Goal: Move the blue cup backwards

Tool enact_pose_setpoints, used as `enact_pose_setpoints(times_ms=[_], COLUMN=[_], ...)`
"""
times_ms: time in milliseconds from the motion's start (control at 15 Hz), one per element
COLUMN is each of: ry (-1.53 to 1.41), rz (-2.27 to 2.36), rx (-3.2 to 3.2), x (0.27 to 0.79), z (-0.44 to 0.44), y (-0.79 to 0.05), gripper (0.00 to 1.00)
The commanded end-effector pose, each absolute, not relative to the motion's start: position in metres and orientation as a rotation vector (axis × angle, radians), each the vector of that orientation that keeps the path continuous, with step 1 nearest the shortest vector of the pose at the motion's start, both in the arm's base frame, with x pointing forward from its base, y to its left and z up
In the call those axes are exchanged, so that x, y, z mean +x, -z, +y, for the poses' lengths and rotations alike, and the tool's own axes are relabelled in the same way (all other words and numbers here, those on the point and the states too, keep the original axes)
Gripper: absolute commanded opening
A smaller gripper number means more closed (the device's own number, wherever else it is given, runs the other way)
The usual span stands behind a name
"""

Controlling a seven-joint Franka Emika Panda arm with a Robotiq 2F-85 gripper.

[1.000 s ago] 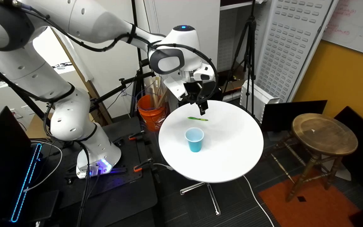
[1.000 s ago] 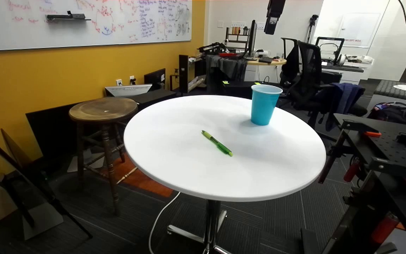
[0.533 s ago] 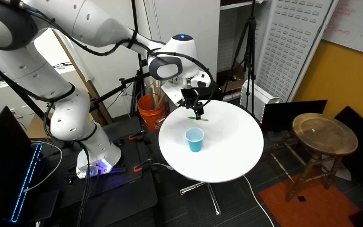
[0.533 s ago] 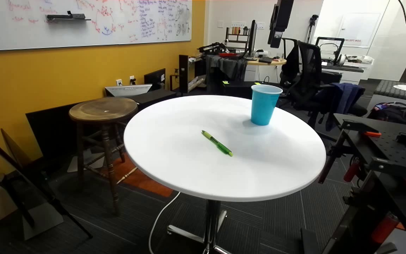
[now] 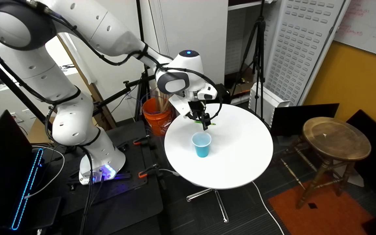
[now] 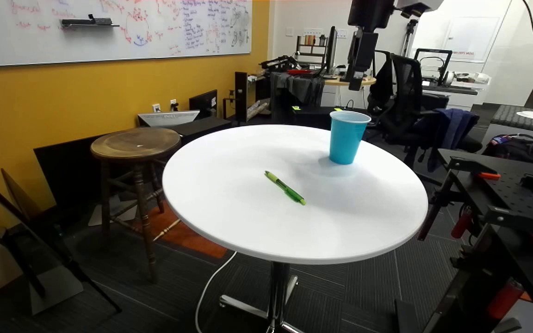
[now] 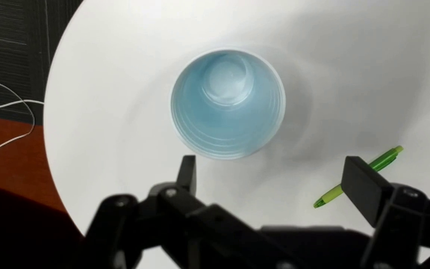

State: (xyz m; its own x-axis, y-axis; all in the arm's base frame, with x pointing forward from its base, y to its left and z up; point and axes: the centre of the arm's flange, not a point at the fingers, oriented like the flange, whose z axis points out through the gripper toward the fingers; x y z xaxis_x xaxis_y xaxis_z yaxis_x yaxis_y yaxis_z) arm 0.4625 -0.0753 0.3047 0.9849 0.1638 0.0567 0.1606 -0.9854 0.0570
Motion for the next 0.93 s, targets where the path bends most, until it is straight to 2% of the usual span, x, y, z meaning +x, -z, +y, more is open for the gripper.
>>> enact_pose_setpoints(times_ms=[0, 867], ry=[-0.093, 0.06], rz=[0.258, 0.295], rx=[3.081, 3.103], x=[0.477, 0.489], z=[-0.071, -0.06], y=[-0.276, -0.218], gripper=[1.0, 1.0])
